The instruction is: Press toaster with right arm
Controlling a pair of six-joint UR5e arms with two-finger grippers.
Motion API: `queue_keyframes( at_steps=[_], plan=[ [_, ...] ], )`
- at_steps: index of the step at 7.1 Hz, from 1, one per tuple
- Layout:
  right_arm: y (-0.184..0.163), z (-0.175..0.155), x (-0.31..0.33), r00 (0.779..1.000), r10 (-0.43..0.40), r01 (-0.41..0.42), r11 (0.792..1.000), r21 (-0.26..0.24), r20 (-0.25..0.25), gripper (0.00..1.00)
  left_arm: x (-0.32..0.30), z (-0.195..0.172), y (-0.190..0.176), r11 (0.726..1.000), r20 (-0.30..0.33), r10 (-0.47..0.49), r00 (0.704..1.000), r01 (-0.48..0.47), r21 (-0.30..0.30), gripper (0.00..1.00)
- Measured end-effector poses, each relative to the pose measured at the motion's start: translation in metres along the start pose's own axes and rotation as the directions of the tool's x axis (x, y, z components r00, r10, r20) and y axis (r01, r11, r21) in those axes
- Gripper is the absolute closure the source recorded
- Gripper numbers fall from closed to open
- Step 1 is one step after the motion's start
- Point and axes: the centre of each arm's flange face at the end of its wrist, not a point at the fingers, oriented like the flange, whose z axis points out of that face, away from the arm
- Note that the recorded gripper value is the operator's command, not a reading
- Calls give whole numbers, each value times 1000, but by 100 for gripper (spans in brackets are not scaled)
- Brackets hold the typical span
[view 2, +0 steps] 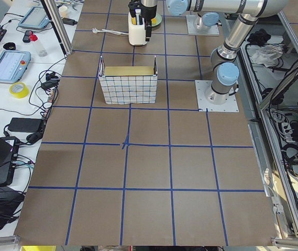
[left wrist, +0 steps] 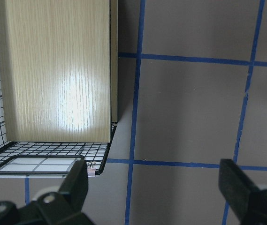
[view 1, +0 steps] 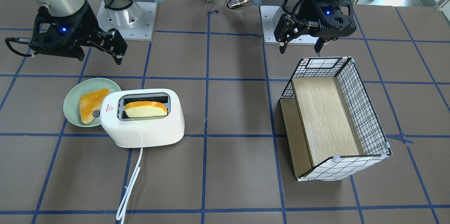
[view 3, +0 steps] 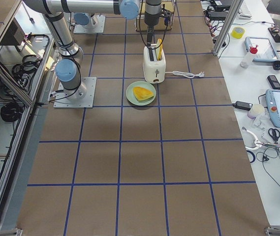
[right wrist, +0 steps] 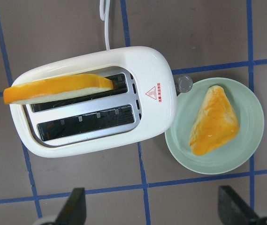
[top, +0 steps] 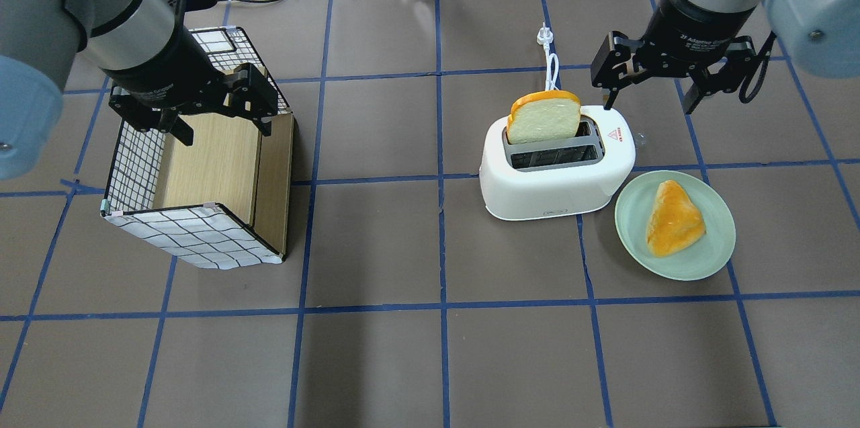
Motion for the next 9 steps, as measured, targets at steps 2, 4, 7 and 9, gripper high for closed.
queue_keyframes(
  at_steps=[2,4,7,9],
  plan=[
    [0,-2,-2,1000,-3,3,1000,8,2,0,0,0,0,1000,0,0,1000,0,0,0],
    [0,-7,-4,1000,0,0,1000,20,16,0,0,0,0,1000,-1,0,1000,0,1,0],
    [-2,-10,-11,997,5,-8,1000,25,81,0,0,0,0,1000,0,0,1000,0,1,0],
    [-3,-8,-9,997,10,-12,1000,22,78,0,0,-1,0,1000,0,0,1000,0,1,0]
  ],
)
